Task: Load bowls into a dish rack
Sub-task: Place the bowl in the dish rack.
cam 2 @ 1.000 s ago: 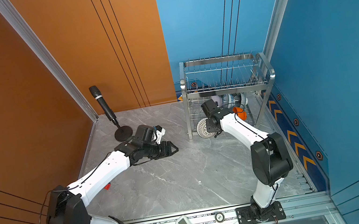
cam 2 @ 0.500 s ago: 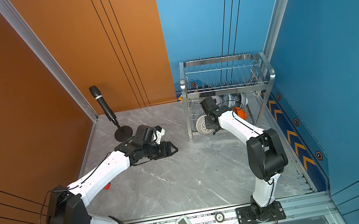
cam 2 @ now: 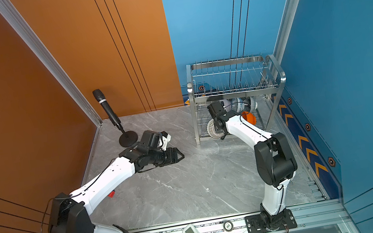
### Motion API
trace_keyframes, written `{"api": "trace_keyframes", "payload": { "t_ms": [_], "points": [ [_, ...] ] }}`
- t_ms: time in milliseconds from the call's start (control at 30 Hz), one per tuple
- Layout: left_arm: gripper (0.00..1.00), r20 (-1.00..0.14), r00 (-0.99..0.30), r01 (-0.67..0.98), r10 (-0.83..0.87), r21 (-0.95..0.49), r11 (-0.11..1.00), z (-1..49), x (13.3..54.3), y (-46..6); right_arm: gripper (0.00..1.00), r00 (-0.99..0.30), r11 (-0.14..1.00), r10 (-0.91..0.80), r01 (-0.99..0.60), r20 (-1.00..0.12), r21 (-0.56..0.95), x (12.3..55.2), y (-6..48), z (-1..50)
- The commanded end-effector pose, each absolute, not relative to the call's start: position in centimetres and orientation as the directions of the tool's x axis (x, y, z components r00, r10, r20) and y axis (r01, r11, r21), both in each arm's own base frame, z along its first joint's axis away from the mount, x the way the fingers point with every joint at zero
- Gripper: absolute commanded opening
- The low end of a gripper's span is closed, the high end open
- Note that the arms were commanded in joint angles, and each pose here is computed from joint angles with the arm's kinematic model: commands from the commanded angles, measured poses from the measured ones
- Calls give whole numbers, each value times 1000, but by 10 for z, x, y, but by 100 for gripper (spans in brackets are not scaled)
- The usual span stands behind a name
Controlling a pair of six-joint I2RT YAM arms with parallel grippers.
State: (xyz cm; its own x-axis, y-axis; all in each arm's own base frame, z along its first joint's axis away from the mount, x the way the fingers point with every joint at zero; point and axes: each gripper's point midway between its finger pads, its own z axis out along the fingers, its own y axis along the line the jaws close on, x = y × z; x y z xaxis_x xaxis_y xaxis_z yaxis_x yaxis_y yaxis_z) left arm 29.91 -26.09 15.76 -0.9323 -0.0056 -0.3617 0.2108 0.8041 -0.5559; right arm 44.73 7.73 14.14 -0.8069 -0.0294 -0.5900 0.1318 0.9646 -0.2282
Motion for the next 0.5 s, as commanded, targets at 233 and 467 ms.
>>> {"api": "trace_keyframes", "payload": {
  "t_ms": [233, 467],
  "points": [
    [71, -343, -939, 174, -25, -539, 824, 152, 297, -251, 0, -812, 880, -184, 115, -554, -461, 460, 62, 149],
    [71, -342, -939, 168, -31, -536, 828, 151, 297, -250, 0, -804, 835, -225, 132, -550, -534, 467, 60, 160]
  ]
}}
